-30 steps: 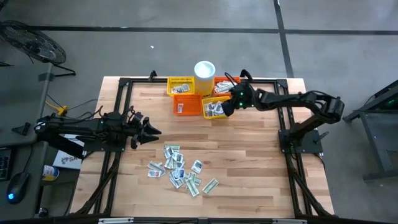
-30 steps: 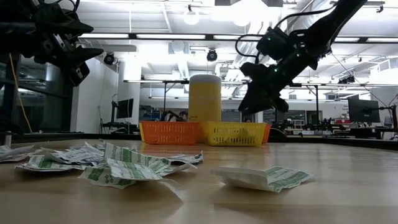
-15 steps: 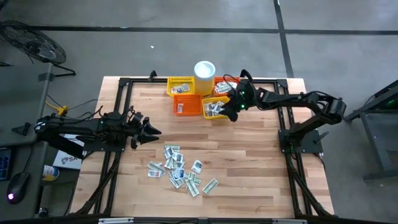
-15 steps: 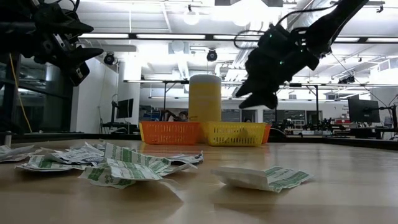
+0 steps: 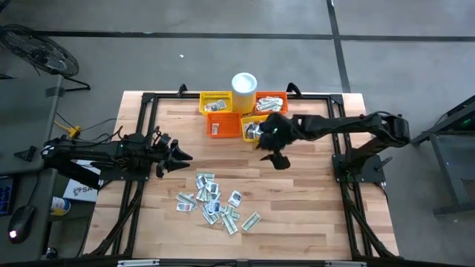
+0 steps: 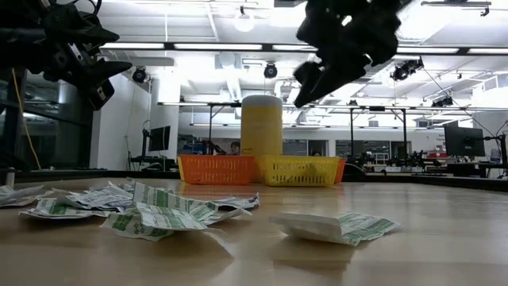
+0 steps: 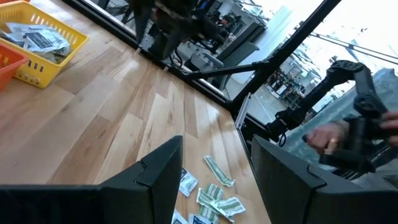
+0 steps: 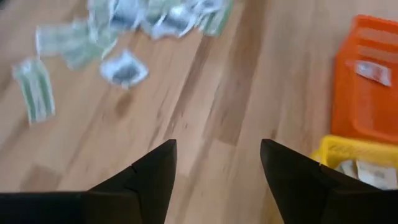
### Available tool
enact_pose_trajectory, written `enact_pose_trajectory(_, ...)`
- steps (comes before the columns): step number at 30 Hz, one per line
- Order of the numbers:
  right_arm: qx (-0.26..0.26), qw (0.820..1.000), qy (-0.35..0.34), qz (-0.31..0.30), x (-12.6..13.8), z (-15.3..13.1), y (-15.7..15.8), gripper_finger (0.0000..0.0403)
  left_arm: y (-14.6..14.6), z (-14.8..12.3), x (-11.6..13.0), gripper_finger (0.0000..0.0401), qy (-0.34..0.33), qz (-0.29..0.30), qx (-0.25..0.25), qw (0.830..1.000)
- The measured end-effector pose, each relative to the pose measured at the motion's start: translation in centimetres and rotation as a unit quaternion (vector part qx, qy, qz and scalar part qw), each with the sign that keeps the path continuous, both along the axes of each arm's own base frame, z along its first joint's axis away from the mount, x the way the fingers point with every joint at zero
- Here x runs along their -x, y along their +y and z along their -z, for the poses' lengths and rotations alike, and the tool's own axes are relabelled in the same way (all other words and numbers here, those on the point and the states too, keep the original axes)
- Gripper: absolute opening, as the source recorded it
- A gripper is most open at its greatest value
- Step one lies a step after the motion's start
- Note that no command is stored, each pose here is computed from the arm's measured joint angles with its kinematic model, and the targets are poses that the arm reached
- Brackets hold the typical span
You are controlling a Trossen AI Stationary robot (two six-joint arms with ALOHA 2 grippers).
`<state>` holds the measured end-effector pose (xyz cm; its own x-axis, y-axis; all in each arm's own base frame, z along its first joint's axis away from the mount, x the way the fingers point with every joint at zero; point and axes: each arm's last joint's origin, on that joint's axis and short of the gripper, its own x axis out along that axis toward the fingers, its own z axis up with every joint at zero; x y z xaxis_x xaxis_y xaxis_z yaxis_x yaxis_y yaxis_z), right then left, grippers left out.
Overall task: Pick & Place First Aid Supplies
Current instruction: Put the black towelette pack into the bottom yellow basket
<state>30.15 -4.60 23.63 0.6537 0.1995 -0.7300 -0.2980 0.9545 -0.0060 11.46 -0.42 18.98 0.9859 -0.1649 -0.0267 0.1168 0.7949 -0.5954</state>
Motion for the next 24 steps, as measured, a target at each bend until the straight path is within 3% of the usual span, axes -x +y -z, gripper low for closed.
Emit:
enact_pose_trajectory(6,0.088,0.993,0.050,-0.054,-3.4,-0.2,2.3,0.0226,0.0,0.0,0.0,0.0191,0.000,0.000,0.000,1.000)
enact_pose_trajectory(16,0.119,0.976,0.081,-0.164,-8.3,2.4,7.5,0.0226,0.0,0.0,0.0,0.0191,0.000,0.000,0.000,1.000)
enact_pose_trajectory(24,0.173,0.952,0.098,-0.234,-9.8,5.3,11.2,0.0226,0.0,0.0,0.0,0.0191,0.000,0.000,0.000,1.000)
